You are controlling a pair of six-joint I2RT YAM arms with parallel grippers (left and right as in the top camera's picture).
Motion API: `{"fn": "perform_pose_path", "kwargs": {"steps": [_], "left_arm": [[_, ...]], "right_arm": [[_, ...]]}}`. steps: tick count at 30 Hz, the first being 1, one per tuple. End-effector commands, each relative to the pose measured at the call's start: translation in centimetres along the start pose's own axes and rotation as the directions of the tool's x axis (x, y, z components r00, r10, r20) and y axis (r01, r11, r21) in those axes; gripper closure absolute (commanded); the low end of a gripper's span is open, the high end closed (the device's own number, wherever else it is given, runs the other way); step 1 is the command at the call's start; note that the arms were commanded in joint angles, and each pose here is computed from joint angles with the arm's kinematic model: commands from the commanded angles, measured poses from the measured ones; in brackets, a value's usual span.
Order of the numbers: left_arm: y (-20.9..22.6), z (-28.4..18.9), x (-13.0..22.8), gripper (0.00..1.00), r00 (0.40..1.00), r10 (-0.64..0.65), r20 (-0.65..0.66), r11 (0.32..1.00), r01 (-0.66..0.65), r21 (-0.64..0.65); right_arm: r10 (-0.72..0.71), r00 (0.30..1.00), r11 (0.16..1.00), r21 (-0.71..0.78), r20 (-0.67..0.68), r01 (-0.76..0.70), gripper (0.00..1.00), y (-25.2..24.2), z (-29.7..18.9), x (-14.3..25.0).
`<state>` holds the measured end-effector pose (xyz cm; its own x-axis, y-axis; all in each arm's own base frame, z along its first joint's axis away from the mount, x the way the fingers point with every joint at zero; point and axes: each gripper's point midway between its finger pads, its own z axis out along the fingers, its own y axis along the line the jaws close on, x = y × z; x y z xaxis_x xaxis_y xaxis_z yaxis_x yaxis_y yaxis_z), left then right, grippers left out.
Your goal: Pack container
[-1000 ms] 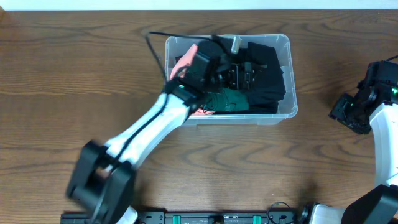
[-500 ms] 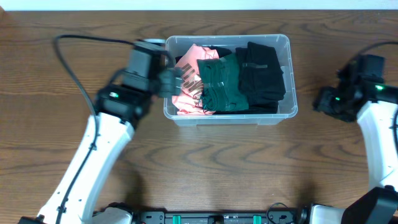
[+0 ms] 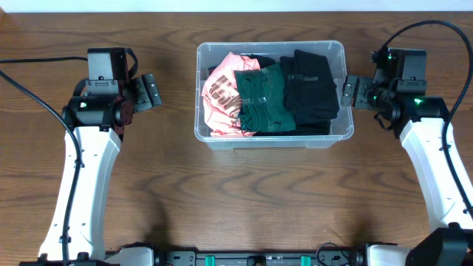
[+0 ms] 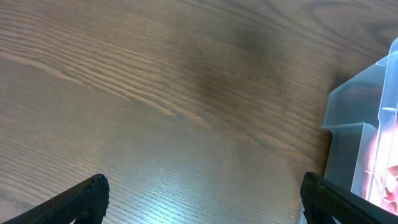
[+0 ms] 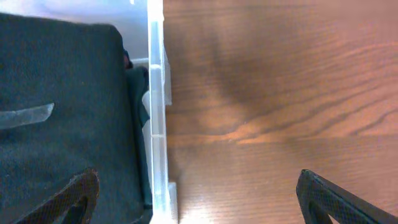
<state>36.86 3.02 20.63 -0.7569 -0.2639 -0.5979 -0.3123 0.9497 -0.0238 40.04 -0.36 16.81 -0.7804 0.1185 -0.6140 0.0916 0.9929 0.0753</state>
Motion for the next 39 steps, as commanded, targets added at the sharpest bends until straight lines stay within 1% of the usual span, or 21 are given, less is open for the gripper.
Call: {"fn": "perform_pose_path", "kwargs": {"steps": [1,3,6,9,13,16,20,25,28,32,39], "left_arm": [[0.2,0.4,0.5,0.02,0.999,0.027,-0.021,1.0,-0.027,-0.002],[-0.3,0.2,0.8,0.02,0.999,0.041,-0.029,0.999,-0.04,0.034],[-0.6,-1.1,1.1,0.02,0.998,0.057,-0.026,0.996,-0.055,0.068],[-0.5,-3.6,0.9,0.02,0.998,0.057,0.04,0.993,-0.061,0.097],[-1.1,-8.2,1.7,0.02,0.982,0.103,0.159,0.971,-0.134,0.198],[-0.3,-11.6,3.0,0.02,0.958,0.086,0.272,0.966,-0.147,0.212],[1.2,-15.6,6.1,0.02,0.91,0.049,0.412,0.961,-0.155,0.228],[2.8,-18.5,10.0,0.02,0.844,-0.009,0.537,0.956,-0.15,0.251],[3.4,-19.7,11.5,0.02,0.817,-0.023,0.576,0.954,-0.153,0.256],[3.7,-20.6,12.1,0.02,0.795,-0.034,0.605,0.953,-0.157,0.26],[3.8,-20.2,12.6,0.02,0.811,-0.027,0.585,0.954,-0.154,0.258]], "right_arm": [[-0.046,0.999,0.999,0.01,0.011,0.046,0.01,0.0,-0.4,-0.2],[-0.003,1.0,1.0,0.012,-0.003,0.003,0.01,-0.1,-1.0,0.2],[0.023,1.0,0.999,0.028,0.001,-0.023,0.01,-0.4,-3.0,0.6],[0.021,0.999,0.998,0.055,0.031,-0.023,0.01,-0.8,-5.6,0.9],[0.03,0.992,0.998,0.055,0.12,-0.037,0.01,-1.1,-8.8,2.1],[0.046,0.98,0.998,0.04,0.191,-0.055,0.01,-1.3,-10.9,4.0],[0.035,0.957,0.999,0.022,0.287,-0.043,0.01,-1.6,-13.4,7.5],[0.037,0.929,0.999,-0.03,0.368,-0.028,0.01,-1.3,-15.1,10.7],[0.038,0.917,0.999,-0.029,0.397,-0.029,0.01,-1.5,-15.5,11.7],[0.039,0.912,0.999,-0.028,0.408,-0.03,0.01,-1.6,-15.7,11.8],[0.037,0.929,0.999,-0.022,0.368,-0.031,0.01,-1.7,-15.2,12.7]]}}
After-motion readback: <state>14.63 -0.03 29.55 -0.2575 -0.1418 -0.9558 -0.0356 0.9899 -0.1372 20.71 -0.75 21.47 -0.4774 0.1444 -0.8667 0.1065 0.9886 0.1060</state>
